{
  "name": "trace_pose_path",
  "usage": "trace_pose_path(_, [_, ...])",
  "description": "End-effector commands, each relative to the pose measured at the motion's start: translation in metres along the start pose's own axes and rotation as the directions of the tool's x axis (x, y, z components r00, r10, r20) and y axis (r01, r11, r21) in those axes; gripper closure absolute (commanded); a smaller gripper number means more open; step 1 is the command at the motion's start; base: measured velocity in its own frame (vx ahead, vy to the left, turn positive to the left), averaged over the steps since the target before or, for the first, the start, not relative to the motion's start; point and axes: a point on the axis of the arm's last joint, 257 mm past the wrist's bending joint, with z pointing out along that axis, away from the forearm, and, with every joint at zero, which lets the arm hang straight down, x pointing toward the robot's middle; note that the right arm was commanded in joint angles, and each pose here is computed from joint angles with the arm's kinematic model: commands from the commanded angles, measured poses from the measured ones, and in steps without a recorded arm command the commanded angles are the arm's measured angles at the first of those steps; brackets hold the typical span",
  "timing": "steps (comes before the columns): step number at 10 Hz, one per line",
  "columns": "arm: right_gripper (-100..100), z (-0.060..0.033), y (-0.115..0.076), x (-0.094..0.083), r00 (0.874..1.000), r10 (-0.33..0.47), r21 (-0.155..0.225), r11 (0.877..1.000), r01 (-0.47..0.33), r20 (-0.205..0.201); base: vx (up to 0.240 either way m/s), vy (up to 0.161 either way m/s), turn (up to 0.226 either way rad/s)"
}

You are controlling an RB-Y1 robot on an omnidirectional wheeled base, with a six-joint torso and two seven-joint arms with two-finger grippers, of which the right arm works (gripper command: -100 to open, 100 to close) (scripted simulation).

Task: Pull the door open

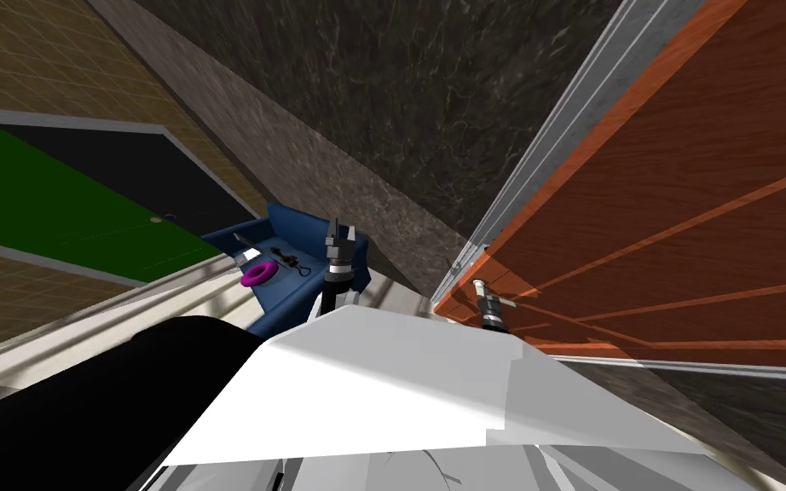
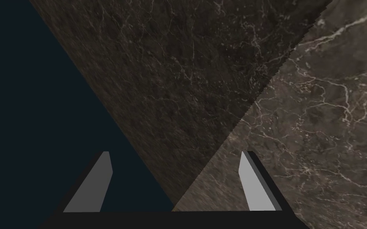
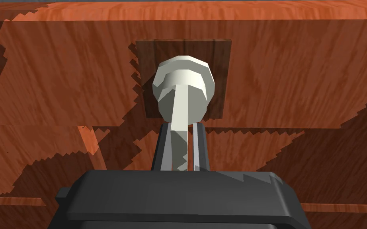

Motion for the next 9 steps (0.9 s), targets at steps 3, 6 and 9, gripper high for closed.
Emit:
trace_pose_path(3, [100, -0.0083, 0.001, 0.004, 0.999, 0.004, 0.002, 1.000, -0.004, -0.054, -0.244, -0.065, 0.142])
trace_pose_path(6, [100, -0.0172, -0.002, 0.007, 0.997, 0.006, 0.007, 1.000, -0.006, -0.082, -0.162, -0.024, 0.084])
trace_pose_path(9, [100, -0.0301, 0.000, 0.003, 0.993, 0.004, 0.003, 1.000, -0.004, -0.116, -0.218, -0.042, 0.126])
